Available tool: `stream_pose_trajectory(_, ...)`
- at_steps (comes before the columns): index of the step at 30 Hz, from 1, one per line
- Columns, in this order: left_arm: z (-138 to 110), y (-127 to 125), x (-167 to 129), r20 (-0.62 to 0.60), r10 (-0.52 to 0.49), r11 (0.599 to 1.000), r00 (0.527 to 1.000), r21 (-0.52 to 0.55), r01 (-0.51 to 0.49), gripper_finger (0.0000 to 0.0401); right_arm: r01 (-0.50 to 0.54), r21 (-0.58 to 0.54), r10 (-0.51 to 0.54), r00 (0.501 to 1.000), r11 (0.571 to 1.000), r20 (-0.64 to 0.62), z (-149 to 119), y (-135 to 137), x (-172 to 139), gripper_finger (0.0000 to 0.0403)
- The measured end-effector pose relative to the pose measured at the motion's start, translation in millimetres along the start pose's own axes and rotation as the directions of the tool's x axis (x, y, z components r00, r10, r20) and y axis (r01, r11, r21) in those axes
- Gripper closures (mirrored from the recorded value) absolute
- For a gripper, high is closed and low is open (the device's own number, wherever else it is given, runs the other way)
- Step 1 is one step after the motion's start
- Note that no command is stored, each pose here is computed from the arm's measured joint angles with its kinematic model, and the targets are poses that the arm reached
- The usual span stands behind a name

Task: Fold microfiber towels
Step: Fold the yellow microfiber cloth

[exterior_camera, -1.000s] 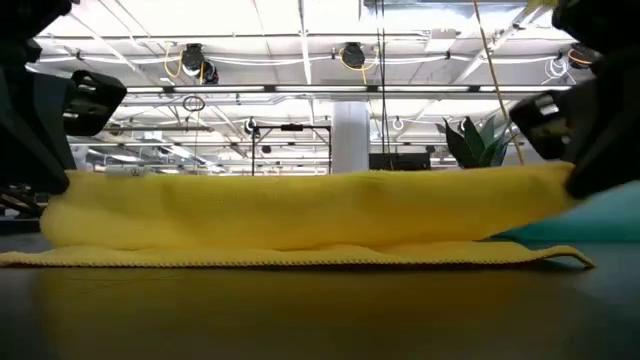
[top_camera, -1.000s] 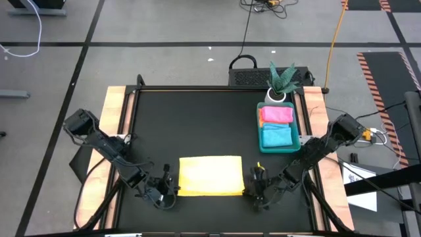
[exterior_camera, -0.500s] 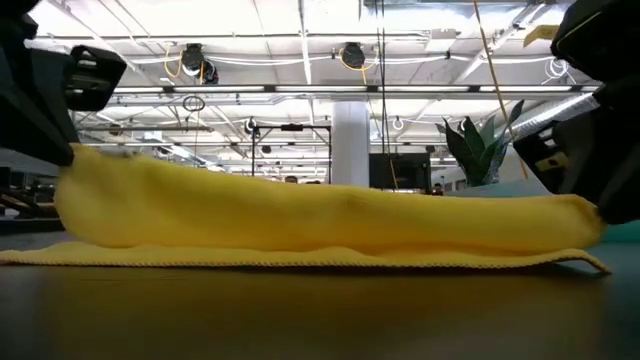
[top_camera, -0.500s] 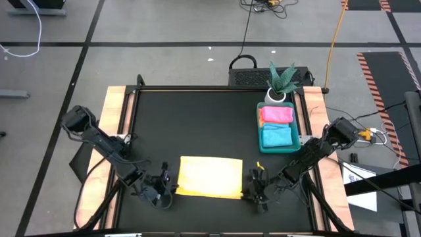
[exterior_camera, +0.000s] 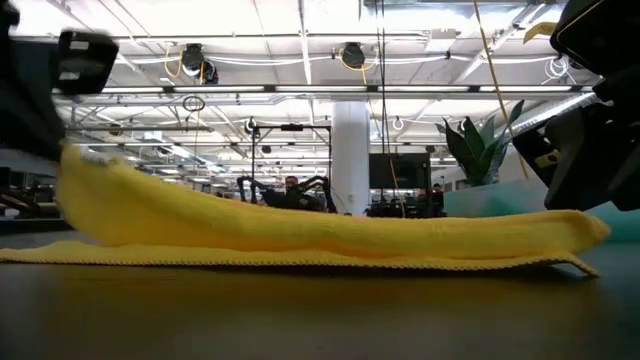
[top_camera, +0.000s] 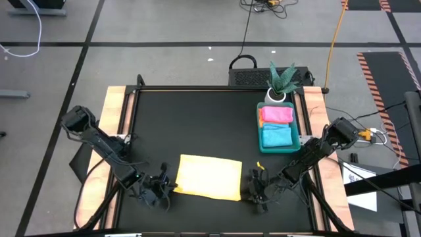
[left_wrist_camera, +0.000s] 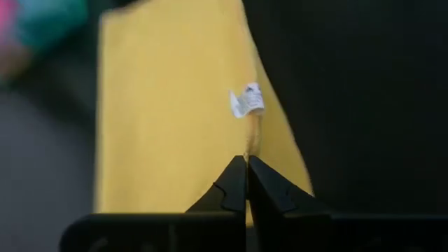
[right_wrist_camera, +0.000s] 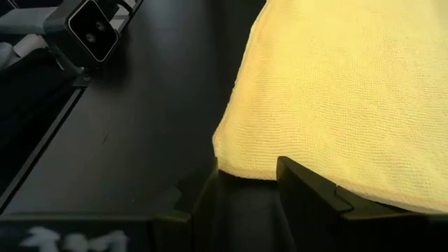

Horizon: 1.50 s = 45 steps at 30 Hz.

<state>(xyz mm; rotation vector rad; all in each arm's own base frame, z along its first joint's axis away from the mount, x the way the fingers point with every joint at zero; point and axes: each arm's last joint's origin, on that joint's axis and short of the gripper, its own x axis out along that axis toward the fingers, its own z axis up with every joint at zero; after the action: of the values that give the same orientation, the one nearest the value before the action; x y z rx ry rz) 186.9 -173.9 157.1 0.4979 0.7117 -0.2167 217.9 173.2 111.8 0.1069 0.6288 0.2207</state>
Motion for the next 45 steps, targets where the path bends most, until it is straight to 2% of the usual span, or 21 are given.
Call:
stream_pose_trajectory(4,15,1,-8,0.0,0.07,0.993,0.998,0.094,-0.07,0.0393,0.001,0.01,-0.001,1.0,1.0,-0.002,0,0,0,0.0262)
stream_pose_trajectory(7,20,1,-12,-0.029,0.079,0.989,0.996,0.13,-0.075,0.0396,0.001,0.01,-0.001,1.0,1.0,-0.002,0,0,0,0.0261)
stream_pose_trajectory(13,3,-3,-6,-0.1,0.05,0.997,0.994,0.066,-0.043,0.0392,0.001,0.01,-0.001,1.0,1.0,-0.002,0,0,0,0.0261)
stream_pose_trajectory(19,-3,-10,-1,-0.128,0.026,0.997,0.991,0.082,-0.016,0.0387,0.002,0.01,-0.002,1.0,1.0,-0.002,0,0,0,0.0261)
stream_pose_trajectory(24,10,-10,-10,-0.107,0.071,0.981,0.992,0.185,-0.051,0.0395,0.002,0.01,-0.002,1.0,1.0,-0.001,0,0,0,0.0261)
stream_pose_trajectory(28,18,-8,-19,-0.15,0.135,0.962,0.979,0.258,-0.093,0.0392,0.002,0.01,-0.001,1.0,1.0,0.0,0,0,0,0.0261)
stream_pose_trajectory(31,15,-8,-19,-0.168,0.136,0.969,0.976,0.229,-0.096,0.0393,0.002,0.01,-0.001,1.0,1.0,0.0,0,0,0,0.0261)
stream_pose_trajectory(36,2,-15,-12,-0.236,0.075,0.985,0.969,0.167,-0.036,0.0392,0.002,0.009,-0.001,1.0,1.0,0.0,0,0,0,0.0261)
stream_pose_trajectory(39,-2,-20,-7,-0.272,0.032,0.99,0.962,0.14,0.006,0.0377,0.001,0.009,-0.001,1.0,1.0,0.0,0,0,0,0.0261)
stream_pose_trajectory(45,-5,-16,-6,-0.342,-0.058,0.998,0.938,-0.042,0.047,0.0325,-0.014,0.024,0.013,0.999,1.0,0.038,4,1,0,0.0261)
